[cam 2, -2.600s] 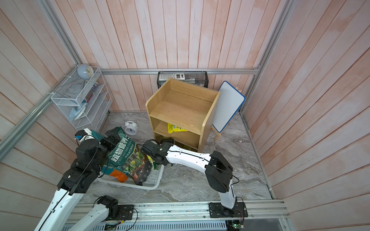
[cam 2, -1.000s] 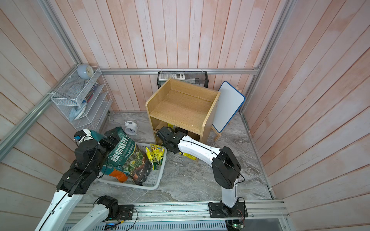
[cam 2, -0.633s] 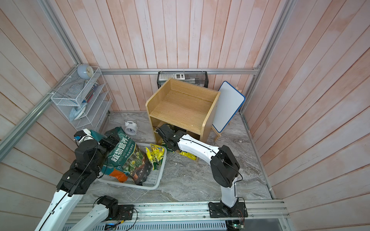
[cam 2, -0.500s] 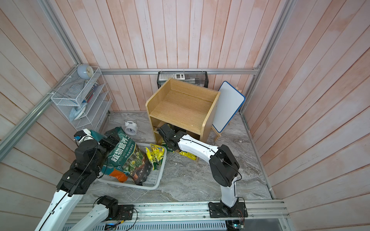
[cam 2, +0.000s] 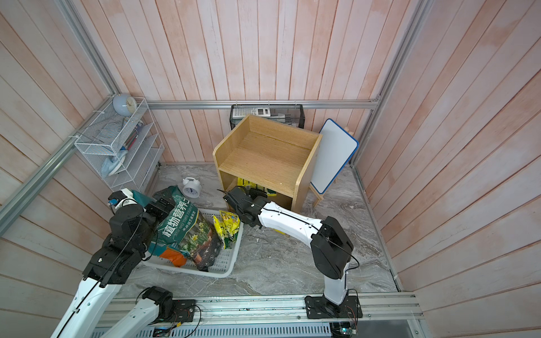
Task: Take down the fertilizer bag from the shelf
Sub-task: Pick up the fertilizer bag from the shelf.
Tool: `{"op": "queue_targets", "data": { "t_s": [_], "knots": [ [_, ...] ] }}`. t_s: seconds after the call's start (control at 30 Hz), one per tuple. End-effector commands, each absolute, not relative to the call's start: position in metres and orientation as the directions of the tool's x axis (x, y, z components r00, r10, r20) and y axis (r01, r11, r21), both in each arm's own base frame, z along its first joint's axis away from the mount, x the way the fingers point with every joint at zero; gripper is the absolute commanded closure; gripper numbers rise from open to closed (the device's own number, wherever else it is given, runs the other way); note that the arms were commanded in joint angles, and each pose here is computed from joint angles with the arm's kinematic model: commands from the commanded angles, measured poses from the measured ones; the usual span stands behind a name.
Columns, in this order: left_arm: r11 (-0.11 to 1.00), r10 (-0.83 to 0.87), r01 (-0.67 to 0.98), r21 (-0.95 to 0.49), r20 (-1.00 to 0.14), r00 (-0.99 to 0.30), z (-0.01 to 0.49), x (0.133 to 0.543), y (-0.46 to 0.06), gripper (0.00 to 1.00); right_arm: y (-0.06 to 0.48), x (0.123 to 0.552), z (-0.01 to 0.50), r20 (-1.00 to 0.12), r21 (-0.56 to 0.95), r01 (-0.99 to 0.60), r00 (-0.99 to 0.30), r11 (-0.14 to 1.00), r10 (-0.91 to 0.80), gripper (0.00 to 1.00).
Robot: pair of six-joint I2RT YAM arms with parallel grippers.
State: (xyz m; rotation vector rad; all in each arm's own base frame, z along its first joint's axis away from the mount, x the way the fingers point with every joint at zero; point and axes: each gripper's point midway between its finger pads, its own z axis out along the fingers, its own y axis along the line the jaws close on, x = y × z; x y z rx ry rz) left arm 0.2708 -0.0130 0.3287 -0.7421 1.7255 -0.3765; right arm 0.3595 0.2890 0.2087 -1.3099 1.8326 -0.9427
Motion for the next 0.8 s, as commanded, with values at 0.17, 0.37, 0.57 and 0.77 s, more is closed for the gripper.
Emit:
{"op": "queue_targets", "data": {
  "t_s": [0.17,0.37,0.57,0.77],
  "knots": [
    [0.763,-0.630,-0.283,-0.581,-0.767,-0.125,0.331,0.274,-0.011,0.00,0.273,0.302,0.242,-0.444,-0.562,-0.527,-0.458,0.638,-0.770,1.00],
    [0.766,-0.630,-0.266,-0.585,-0.767,-0.125,0.333,0.273,-0.012,0.00,0.290,0.260,0.275,-0.686,-0.196,-0.564,-0.506,0.802,-0.523,1.00],
    [0.785,-0.605,-0.264,-0.561,-0.785,-0.133,0.338,0.268,-0.010,0.00,0.347,0.223,0.320,-0.817,0.319,-0.663,-0.554,0.677,-0.158,1.00],
    [0.779,-0.610,-0.276,-0.562,-0.782,-0.131,0.337,0.263,-0.007,0.00,0.385,0.212,0.280,-0.711,0.439,-0.658,-0.671,0.612,-0.210,1.00]
  ]
}}
